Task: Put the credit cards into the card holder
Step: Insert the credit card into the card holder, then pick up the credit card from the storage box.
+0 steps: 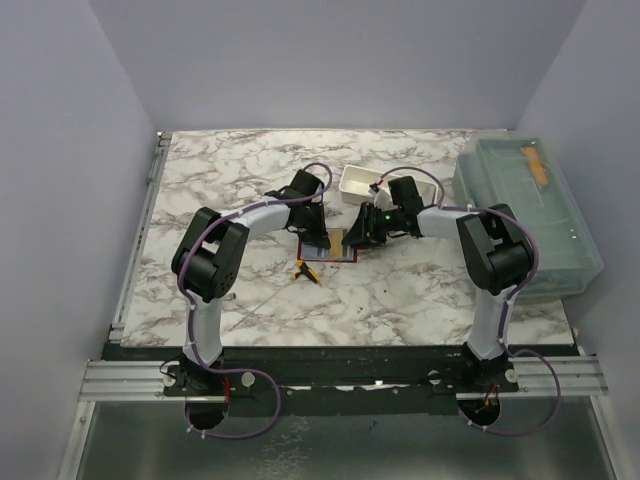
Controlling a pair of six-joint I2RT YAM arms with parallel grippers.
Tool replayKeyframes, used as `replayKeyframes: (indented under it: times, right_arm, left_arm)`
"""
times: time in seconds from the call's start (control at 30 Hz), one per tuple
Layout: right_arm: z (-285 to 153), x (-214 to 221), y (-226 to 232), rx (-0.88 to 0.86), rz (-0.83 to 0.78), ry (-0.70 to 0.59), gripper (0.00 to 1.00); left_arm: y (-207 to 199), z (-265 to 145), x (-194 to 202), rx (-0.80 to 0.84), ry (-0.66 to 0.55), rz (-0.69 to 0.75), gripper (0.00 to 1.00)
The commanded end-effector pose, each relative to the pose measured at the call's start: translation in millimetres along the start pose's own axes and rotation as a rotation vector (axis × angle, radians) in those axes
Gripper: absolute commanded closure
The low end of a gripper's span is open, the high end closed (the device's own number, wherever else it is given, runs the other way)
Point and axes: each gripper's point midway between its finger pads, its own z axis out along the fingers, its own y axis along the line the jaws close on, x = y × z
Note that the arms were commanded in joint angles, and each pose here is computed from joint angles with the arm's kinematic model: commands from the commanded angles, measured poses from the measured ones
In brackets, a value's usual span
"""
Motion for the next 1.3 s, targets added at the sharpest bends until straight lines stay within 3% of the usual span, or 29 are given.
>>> replayKeyframes:
  times: [0.0,0.13,0.33,0.6,0.73,0.8,1.03,1.27]
  right_arm:
    - [1,-6,19,-0.086,-0.017,0.011,0.6]
    - [1,-9,28,-0.101,-0.019,0.013,0.6]
    - [12,-7,41,-0.101,-0.04,0.038,0.6]
    - [44,-9,71,-0.083,-0.091,0.065,0.59]
    - [54,-8,92,-0.131,-0.105,0.107,0.58]
    - [46,-12,94,-0.111,-0.135,0.067,0.56]
    - [-15,-42,59,0.139,-0.164,-0.079,0.48]
    - [-128,-101,-34,0.76,-0.137,-0.321,0.27]
  left_arm:
    - [10,5,10,-0.029,0.02,0.005,0.92]
    - [-4,-13,1,0.023,-0.004,-0.006,0.77]
    - [-20,-67,-21,0.107,-0.09,-0.002,0.63]
    - [-7,-163,-57,0.083,-0.289,0.026,0.53]
    - [-11,-191,-77,0.103,-0.368,0.039,0.49]
    - [-20,-197,-83,0.132,-0.379,0.052,0.47]
    - [-46,-180,-98,0.257,-0.307,0.066,0.44]
    - [-41,-160,-92,0.24,-0.266,0.103,0.43]
